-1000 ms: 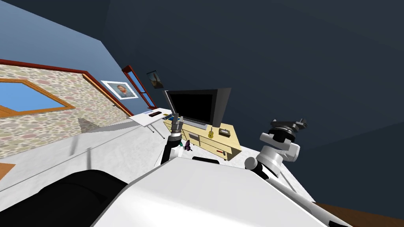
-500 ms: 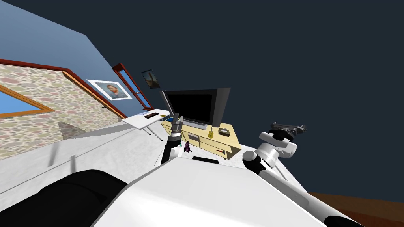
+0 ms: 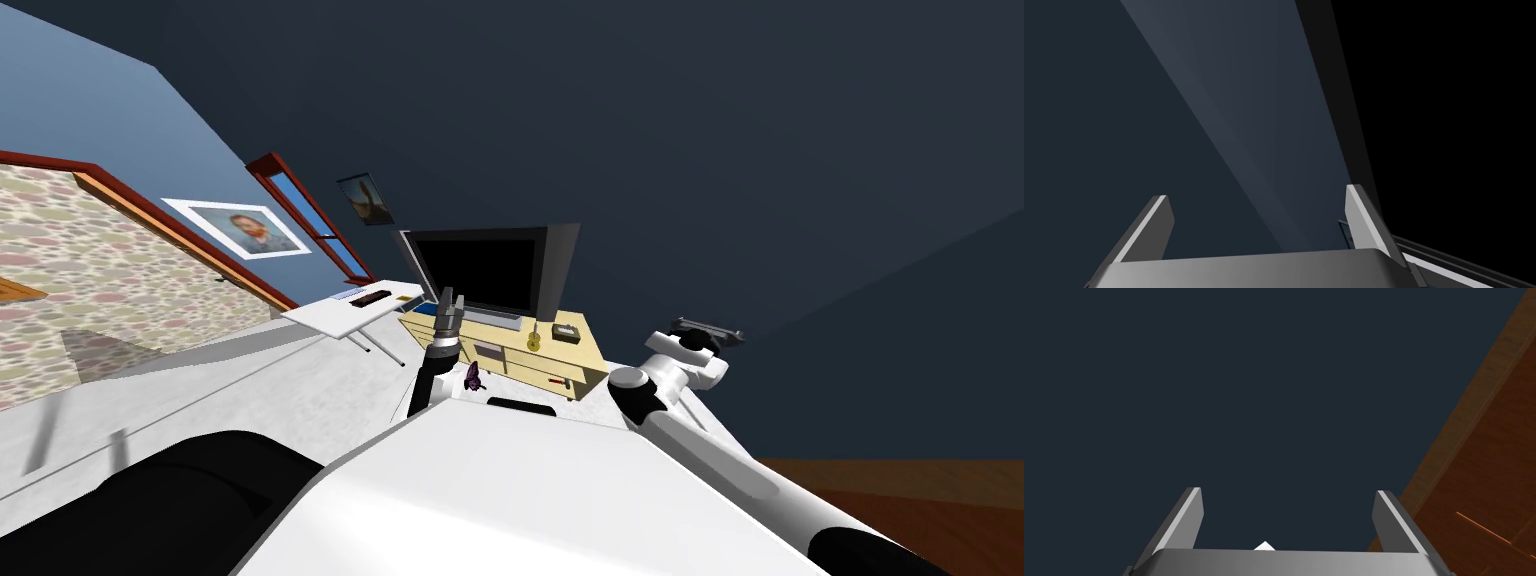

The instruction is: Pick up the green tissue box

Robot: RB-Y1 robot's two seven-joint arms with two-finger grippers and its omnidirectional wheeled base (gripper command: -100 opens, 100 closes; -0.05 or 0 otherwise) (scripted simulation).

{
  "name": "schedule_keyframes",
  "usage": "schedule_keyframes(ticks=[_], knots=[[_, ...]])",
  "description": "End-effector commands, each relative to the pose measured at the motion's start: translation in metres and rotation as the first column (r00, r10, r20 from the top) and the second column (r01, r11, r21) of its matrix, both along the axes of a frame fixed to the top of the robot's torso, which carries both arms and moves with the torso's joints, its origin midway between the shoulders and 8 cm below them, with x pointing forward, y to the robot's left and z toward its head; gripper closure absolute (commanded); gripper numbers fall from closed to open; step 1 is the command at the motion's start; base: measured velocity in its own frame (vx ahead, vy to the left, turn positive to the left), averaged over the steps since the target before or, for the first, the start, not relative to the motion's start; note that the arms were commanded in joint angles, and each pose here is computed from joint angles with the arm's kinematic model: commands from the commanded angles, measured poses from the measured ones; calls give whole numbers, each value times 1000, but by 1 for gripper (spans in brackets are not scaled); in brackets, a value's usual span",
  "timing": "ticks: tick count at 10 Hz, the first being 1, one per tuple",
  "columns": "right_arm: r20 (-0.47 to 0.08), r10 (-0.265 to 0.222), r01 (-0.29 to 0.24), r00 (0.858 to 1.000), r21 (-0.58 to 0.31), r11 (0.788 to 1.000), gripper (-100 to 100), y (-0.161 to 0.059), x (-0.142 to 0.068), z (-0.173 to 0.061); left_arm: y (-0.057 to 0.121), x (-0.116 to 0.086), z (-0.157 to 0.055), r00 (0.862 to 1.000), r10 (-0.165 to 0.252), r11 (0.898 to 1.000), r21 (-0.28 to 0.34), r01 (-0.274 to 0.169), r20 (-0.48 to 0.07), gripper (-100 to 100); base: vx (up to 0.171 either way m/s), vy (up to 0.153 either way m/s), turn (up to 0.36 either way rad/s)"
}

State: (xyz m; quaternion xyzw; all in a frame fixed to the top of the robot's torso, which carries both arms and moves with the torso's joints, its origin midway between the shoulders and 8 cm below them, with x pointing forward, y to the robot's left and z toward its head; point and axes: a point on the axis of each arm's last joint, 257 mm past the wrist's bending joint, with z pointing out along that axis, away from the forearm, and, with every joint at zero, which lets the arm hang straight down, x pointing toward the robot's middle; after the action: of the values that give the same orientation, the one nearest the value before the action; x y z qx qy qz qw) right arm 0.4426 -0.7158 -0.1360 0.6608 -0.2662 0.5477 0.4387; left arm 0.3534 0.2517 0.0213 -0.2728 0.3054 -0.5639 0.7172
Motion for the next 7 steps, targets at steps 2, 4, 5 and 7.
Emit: schedule_keyframes(ticks=[2,4,5,7], knots=[[60,-13,2,998,184,983,-100,10,17,-39,0,0,0,1000,0,1000,0,0,0,0,13,49,-112],[93,-37,16,995,217,976,-100,7,11,-45,0,0,0,1000,0,1000,0,0,0,0,13,36,-24],[120,-38,-1,992,313,950,-100,22,27,-66,0,0,0,1000,0,1000,0,0,0,0,5,37,-131],[155,-50,-16,987,401,916,-100,38,41,-83,0,0,0,1000,0,1000,0,0,0,0,13,49,-98]])
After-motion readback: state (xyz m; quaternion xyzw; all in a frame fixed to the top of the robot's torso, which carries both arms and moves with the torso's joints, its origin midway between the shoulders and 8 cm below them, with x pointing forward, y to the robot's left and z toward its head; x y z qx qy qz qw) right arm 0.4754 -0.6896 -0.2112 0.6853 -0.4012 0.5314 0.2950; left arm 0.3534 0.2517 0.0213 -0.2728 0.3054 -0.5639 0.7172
